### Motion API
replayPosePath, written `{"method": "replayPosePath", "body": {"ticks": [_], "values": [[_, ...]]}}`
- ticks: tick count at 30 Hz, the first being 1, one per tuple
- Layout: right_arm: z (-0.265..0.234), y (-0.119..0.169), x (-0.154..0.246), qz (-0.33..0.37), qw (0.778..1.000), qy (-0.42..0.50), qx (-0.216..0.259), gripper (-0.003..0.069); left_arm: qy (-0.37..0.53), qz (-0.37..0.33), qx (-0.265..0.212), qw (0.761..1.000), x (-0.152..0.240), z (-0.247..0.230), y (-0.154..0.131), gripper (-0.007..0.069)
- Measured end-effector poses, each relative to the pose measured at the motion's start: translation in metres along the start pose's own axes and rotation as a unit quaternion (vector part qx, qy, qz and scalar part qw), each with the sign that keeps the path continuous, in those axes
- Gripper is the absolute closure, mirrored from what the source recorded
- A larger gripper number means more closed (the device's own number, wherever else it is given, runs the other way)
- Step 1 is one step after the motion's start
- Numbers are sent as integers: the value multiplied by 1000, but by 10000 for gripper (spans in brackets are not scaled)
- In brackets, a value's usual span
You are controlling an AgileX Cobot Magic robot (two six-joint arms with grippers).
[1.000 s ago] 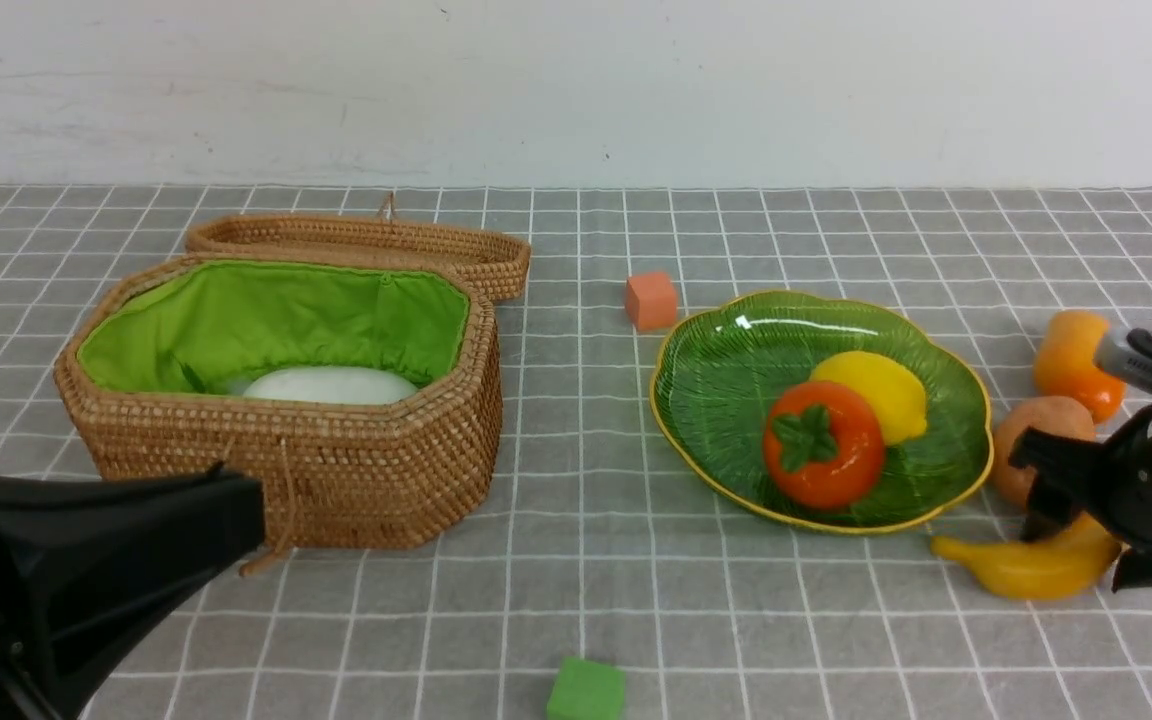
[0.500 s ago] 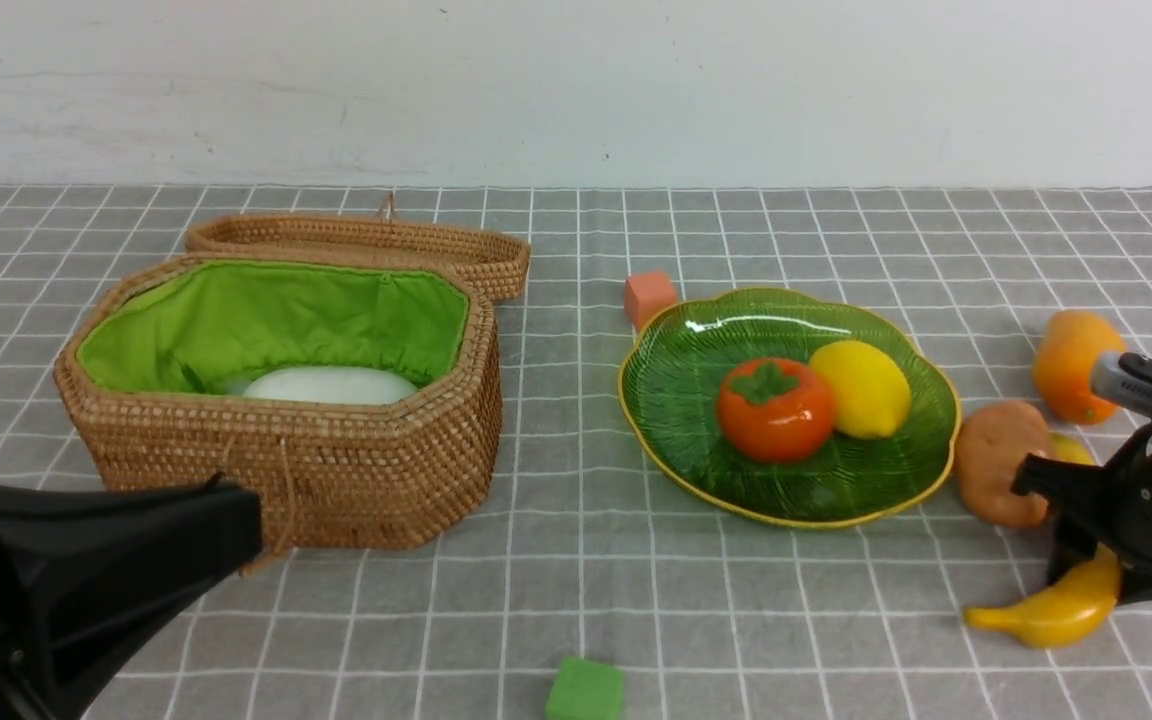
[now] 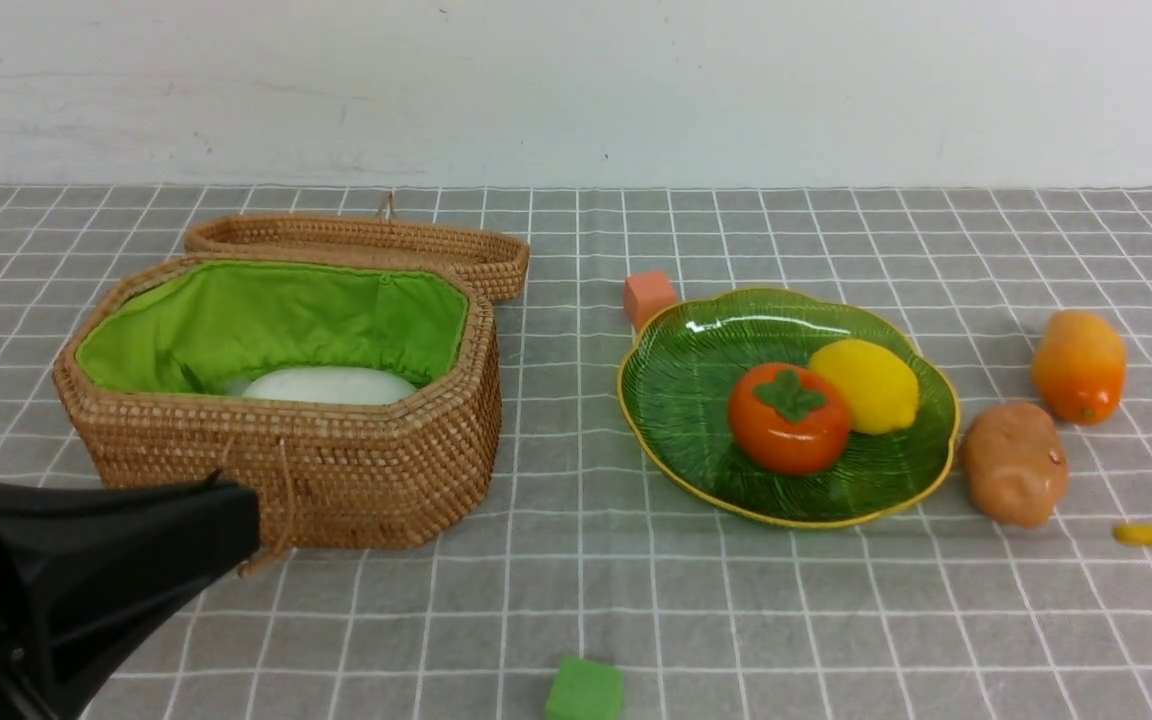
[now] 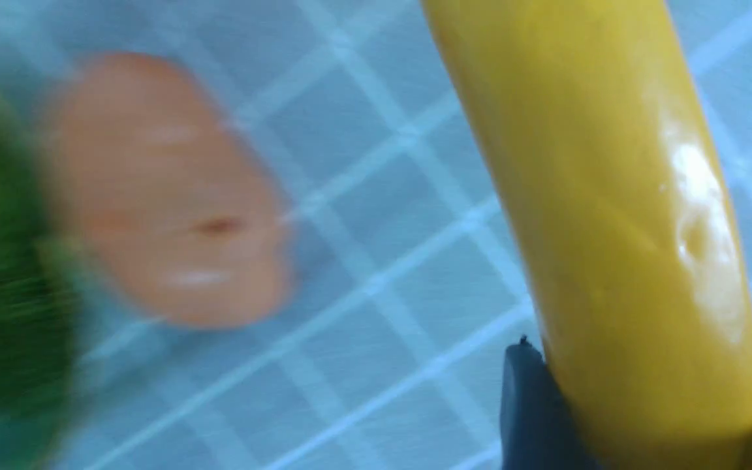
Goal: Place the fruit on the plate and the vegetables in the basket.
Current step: Use the right arm to grab a banana and put it into the right plate, then use the right arm to grab a potato and put it into the left basket
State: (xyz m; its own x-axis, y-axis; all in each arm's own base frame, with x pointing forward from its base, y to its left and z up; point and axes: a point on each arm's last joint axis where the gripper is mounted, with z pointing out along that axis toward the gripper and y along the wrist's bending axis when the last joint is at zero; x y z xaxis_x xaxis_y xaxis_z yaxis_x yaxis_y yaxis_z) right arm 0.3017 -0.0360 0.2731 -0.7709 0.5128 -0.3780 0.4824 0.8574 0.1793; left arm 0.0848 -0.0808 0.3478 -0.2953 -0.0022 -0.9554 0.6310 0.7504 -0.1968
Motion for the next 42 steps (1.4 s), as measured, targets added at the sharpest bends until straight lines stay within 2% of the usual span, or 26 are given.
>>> {"method": "replayPosePath", "body": {"ticks": [1,3,5,9,16,20,23,24,25,27,30,33,34,35,36,39,42], "values": [[-7,23,0,-15,998,-5,-56,339,0,0,0,1000,0,0,0,617],[-5,47,-1,-21,995,-1,-100,339,0,0,0,1000,0,0,0,617],[8,65,0,-22,992,12,-120,339,0,0,0,1000,0,0,0,617],[65,97,-2,-18,991,59,-118,339,0,-3,1,1000,0,0,0,617],[98,118,-14,11,988,90,-123,335,-2,-2,2,1000,0,0,0,617],[99,122,-17,22,987,89,-133,242,-6,-2,3,1000,-1,0,-1,617],[94,125,-21,9,986,86,-144,79,-7,-2,4,1000,-1,0,-1,617],[93,126,-21,8,986,86,-145,71,-7,-2,4,1000,-1,0,-1,617],[90,127,-22,-10,985,91,-145,22,-7,-1,3,1000,-1,0,-1,617],[82,128,-25,-31,985,90,-146,-6,-7,-1,3,1000,-1,0,-1,617],[64,126,-31,-81,984,81,-136,0,-8,-1,4,1000,-1,0,-1,617],[40,107,-37,-121,986,79,-89,59,-9,-1,4,1000,-2,0,-1,612],[37,105,-37,-123,986,78,-85,68,-9,-1,4,1000,-2,0,-1,611],[33,88,-41,-125,987,87,-45,103,-9,-1,4,1000,-2,0,-1,610],[34,79,-42,-122,988,89,-28,120,-9,0,4,1000,-2,0,-1,610],[46,61,-42,-107,990,92,-7,140,-9,0,4,1000,-2,0,-1,607],[59,56,-40,-89,992,87,-16,129,-9,0,4,1000,-2,0,-1,608]]}}
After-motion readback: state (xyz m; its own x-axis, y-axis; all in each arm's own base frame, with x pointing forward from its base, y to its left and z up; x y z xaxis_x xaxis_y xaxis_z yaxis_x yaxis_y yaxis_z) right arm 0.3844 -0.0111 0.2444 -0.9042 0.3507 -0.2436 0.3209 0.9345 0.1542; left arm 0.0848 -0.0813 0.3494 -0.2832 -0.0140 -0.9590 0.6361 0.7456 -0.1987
